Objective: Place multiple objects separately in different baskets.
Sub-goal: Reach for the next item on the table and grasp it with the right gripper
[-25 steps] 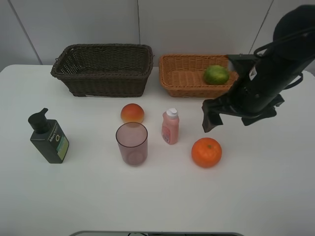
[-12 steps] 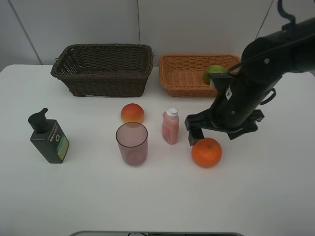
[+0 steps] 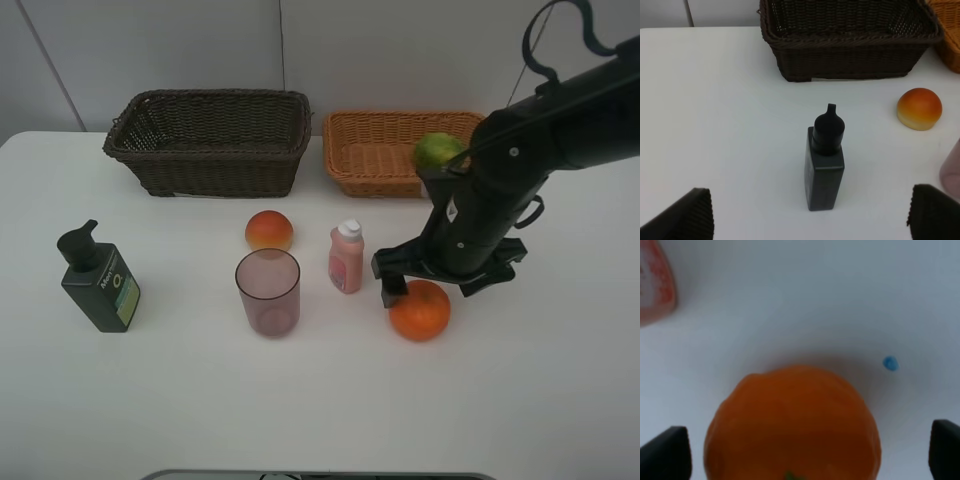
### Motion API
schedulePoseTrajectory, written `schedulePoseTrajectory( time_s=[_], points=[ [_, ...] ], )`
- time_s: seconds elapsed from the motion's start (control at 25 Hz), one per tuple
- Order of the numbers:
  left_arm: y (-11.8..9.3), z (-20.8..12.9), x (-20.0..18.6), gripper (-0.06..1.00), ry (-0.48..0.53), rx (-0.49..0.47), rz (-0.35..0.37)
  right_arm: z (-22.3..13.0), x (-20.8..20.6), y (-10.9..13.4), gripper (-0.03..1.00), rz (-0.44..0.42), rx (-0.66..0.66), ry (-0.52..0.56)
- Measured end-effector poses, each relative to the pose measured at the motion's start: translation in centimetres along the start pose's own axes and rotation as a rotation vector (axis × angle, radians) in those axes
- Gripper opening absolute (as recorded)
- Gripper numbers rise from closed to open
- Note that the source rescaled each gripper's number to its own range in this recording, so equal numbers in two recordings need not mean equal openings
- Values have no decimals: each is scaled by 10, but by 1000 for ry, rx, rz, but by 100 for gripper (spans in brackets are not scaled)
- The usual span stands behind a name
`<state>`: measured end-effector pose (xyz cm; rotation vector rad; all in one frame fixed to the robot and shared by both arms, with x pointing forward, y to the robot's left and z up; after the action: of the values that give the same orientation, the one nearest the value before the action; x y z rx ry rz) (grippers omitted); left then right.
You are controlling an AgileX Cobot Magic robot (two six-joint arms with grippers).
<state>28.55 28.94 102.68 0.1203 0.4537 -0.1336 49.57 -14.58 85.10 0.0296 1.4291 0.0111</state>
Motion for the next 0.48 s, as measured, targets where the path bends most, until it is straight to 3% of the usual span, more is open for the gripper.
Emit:
schedulePoseTrajectory(
  time_s=[0.28,0.48],
  points=[
    [0,0,0,99,0,0,0,0,10,2,100,29,35,-30],
    [0,0,0,99,0,0,0,-5,23,0,100,6,44,8]
  ],
)
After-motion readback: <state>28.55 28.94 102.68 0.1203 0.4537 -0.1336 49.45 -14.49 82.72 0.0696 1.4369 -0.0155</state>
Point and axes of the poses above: a point on each arm's last joint axis where the gripper is mounted, x pointing out along that axis toward the gripper, y along the wrist's bending axis when the last joint is at zero, z = x × y, the point moved 6 cm from there along x, pointing out along that axis toward the gripper, and after that the axes turned 9 degrees about x, right-handed, at the moved point
